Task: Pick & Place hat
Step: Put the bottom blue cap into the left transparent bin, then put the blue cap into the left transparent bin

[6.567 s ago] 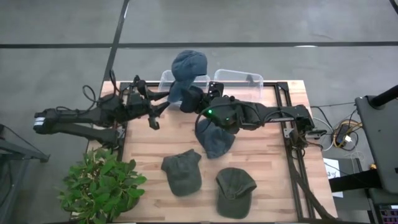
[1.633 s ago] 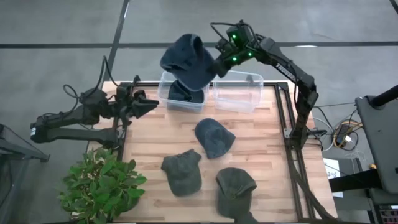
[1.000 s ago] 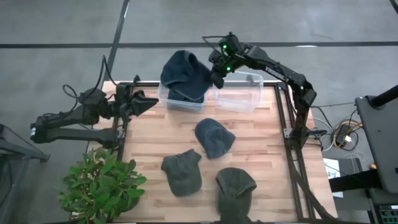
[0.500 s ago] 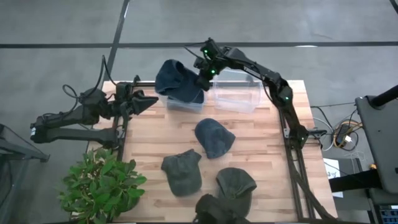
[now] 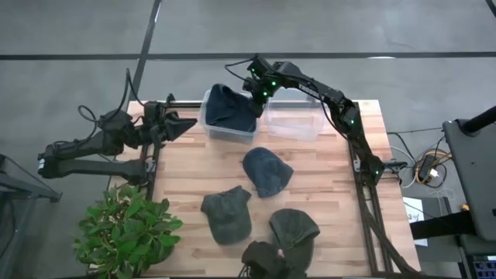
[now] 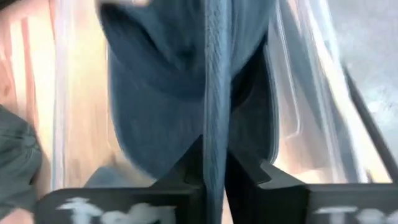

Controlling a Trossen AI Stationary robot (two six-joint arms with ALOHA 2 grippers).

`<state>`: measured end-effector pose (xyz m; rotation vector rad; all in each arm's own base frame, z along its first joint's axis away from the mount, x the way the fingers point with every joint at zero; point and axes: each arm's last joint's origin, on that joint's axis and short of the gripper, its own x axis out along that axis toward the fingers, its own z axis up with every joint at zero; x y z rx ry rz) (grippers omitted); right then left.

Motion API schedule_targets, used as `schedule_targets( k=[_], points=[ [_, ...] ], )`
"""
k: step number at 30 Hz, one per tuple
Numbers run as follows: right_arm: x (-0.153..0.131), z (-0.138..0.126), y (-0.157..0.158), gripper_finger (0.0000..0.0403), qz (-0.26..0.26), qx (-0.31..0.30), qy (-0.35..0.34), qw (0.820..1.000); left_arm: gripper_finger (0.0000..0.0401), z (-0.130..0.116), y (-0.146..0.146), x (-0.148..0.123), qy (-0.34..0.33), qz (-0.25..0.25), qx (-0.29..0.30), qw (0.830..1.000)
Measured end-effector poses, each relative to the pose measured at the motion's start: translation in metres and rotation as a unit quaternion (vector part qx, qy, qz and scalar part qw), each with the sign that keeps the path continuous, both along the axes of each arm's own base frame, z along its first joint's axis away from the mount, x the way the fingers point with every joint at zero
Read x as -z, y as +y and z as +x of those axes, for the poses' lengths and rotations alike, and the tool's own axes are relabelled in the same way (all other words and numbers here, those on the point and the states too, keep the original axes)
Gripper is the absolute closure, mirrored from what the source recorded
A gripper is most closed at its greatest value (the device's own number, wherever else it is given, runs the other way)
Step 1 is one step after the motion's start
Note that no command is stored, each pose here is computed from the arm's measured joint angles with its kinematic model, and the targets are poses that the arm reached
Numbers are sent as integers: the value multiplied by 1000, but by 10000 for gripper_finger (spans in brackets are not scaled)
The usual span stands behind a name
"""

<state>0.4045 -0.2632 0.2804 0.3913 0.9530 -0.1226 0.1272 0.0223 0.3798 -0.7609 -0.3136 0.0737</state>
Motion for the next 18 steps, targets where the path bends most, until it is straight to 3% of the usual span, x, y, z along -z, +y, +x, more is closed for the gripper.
schedule_targets(
  k=[11,18],
  points=[
    [-29,1,7,207,-17,1,-37,999,302,0,0,0,0,-1,-7,1000],
    [-91,-16,35,176,-46,0,-109,993,302,0,0,0,1,2,-8,1000]
  ],
)
